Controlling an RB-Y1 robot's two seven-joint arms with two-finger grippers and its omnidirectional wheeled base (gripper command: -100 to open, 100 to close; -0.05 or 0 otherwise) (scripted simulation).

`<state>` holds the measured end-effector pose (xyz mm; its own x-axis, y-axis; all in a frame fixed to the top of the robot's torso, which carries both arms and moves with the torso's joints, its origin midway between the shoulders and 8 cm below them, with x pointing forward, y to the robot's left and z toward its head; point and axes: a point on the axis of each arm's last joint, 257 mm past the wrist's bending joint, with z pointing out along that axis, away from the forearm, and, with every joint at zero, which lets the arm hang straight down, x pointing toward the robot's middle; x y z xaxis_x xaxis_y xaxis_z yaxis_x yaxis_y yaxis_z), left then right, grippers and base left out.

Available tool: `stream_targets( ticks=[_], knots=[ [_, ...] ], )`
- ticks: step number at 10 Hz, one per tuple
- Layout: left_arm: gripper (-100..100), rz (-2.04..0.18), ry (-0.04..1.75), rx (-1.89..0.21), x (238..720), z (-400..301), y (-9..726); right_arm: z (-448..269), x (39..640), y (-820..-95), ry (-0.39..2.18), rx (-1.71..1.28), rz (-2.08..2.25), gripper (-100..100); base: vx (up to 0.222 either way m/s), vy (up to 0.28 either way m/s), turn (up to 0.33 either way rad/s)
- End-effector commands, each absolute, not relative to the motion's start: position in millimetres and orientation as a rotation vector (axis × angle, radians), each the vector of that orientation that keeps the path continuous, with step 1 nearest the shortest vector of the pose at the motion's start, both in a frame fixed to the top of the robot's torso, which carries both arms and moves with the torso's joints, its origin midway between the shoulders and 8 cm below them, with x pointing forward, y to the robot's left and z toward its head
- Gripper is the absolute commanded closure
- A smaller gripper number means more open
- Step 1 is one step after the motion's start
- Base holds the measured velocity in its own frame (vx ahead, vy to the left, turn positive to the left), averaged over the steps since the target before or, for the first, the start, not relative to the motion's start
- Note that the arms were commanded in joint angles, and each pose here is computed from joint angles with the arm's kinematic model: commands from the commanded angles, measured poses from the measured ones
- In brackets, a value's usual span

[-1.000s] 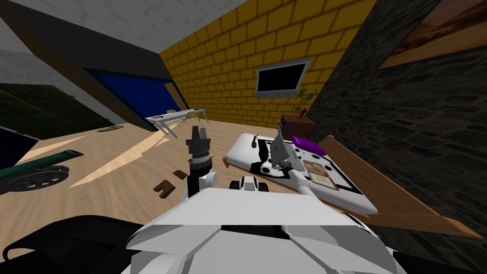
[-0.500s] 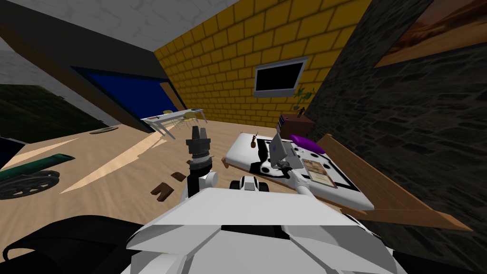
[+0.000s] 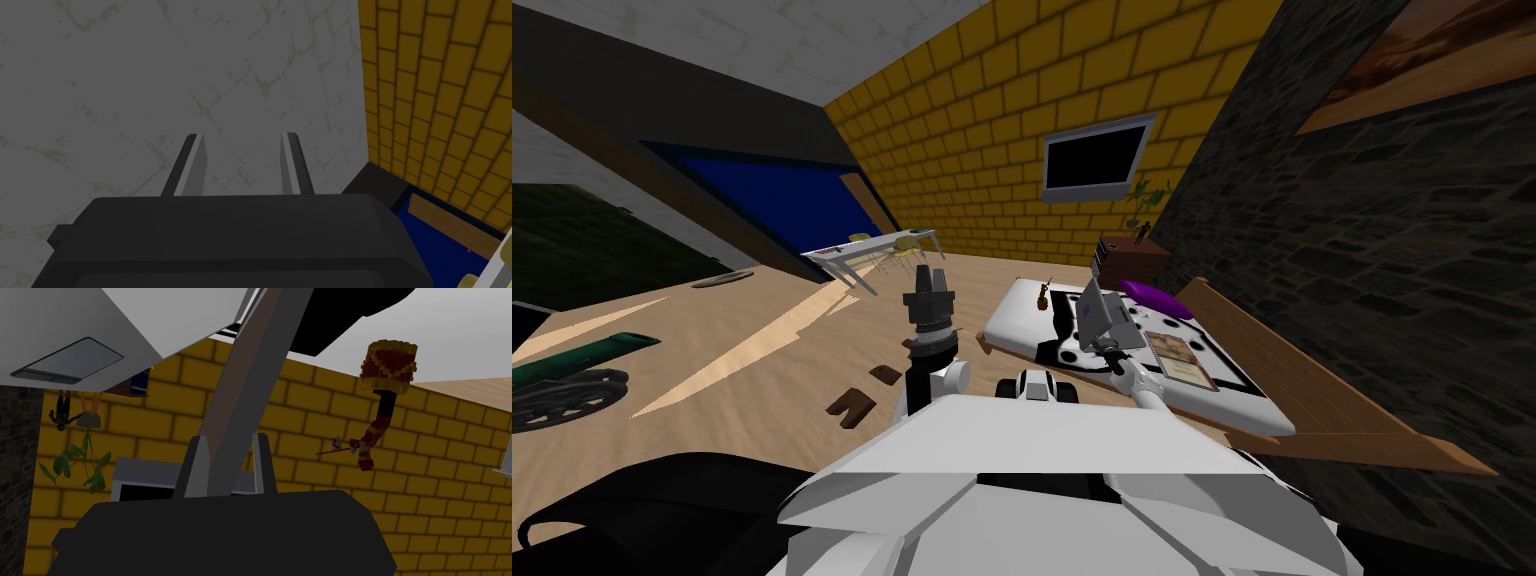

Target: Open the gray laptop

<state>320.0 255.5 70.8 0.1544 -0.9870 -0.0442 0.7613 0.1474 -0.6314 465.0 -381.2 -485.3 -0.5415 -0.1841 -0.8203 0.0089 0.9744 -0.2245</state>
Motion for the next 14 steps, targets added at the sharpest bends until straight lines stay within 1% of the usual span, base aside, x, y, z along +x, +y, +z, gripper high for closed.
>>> stream_targets(
  ticks=[1, 3, 5, 8, 9, 12, 14],
  knots=[
    [0, -1.341, 0.517, -0.533, 320, 71, 256, -471, 474, -366, 2.064, -0.166, -0.192, 100, 0.028, -0.018, -0.007],
    [0, -1.341, 0.517, -0.533, 320, 71, 255, -468, 476, -366, 2.052, -0.157, -0.189, 100, 0.006, -0.003, 0.02],
    [0, -1.341, 0.517, -0.533, 320, 71, 256, -458, 482, -365, 1.997, -0.097, -0.151, 100, 0.027, -0.008, -0.185],
    [0, -1.341, 0.517, -0.533, 320, 71, 255, -443, 489, -358, 1.932, -0.109, -0.129, 100, 0.005, -0.007, 0.017],
    [0, -1.341, 0.517, -0.533, 320, 71, 255, -445, 489, -362, 1.967, -0.147, -0.153, -100, -0.02, -0.012, 0.076],
    [0, -1.341, 0.517, -0.533, 320, 71, 255, -446, 489, -361, 1.973, -0.105, -0.12, -100, -0.015, -0.007, 0.013],
    [0, -1.341, 0.517, -0.533, 320, 71, 255, -445, 490, -364, 1.993, -0.152, -0.151, -100, -0.021, -0.016, 0.061]
  ],
)
